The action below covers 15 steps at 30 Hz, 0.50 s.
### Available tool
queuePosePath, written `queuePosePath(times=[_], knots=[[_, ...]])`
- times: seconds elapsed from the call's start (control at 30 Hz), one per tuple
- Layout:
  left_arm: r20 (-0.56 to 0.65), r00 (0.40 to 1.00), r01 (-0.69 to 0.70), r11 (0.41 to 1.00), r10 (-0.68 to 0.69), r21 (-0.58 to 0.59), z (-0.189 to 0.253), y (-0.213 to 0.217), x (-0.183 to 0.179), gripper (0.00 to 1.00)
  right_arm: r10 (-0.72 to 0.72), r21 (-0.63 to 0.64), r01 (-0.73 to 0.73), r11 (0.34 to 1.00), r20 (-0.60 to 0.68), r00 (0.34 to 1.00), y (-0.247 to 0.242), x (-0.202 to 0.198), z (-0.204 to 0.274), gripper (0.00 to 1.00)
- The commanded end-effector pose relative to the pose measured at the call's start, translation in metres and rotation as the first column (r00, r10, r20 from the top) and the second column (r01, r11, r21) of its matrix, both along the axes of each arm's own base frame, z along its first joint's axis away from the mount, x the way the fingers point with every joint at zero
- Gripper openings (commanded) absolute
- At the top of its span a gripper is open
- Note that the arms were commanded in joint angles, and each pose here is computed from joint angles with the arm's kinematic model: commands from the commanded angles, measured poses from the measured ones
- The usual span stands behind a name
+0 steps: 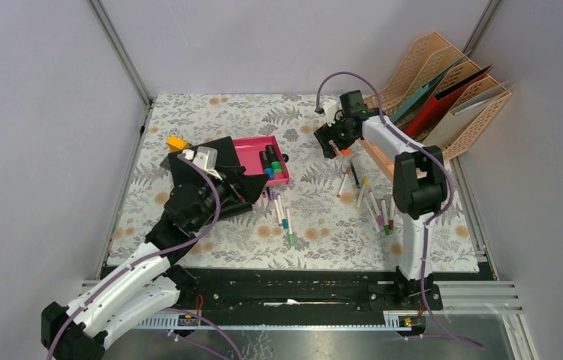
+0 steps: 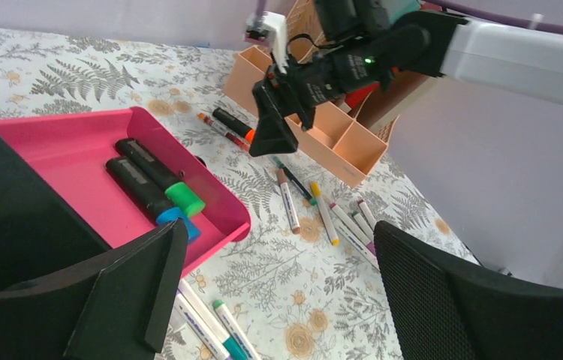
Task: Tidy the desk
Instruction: Place the stationery in the drawer.
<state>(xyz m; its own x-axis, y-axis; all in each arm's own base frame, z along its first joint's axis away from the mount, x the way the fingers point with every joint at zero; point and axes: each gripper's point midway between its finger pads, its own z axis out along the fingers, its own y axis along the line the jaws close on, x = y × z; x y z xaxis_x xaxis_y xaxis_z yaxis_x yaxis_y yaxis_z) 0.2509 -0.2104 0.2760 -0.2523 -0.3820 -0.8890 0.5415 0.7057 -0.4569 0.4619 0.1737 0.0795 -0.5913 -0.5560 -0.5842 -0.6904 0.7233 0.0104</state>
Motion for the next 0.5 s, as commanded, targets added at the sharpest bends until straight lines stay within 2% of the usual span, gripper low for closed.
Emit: queuePosePath(times=[0.0, 0.1, 0.3, 0.47], knots=[[0.015, 1.000, 0.024, 0.999, -0.024, -0.035, 0.000, 0.004, -0.012, 0.99, -0.037, -0.147, 0.042, 0.988, 0.037, 0.999, -0.024, 0.028, -0.001, 0.89], [0.013, 1.000, 0.020, 0.999, -0.020, -0.030, -0.004, 0.007, -0.015, 0.99, -0.058, -0.163, 0.058, 0.985, 0.010, 0.998, -0.028, 0.039, -0.013, 0.81], [0.011, 1.000, 0.018, 1.000, -0.018, -0.021, -0.008, 0.009, -0.017, 0.99, -0.088, -0.156, 0.089, 0.984, 0.012, 0.996, -0.034, 0.060, -0.020, 0.56], [0.007, 1.000, 0.015, 1.000, -0.015, -0.013, -0.011, 0.010, -0.016, 0.99, -0.094, -0.145, 0.092, 0.985, -0.002, 0.996, -0.038, 0.071, -0.026, 0.48]])
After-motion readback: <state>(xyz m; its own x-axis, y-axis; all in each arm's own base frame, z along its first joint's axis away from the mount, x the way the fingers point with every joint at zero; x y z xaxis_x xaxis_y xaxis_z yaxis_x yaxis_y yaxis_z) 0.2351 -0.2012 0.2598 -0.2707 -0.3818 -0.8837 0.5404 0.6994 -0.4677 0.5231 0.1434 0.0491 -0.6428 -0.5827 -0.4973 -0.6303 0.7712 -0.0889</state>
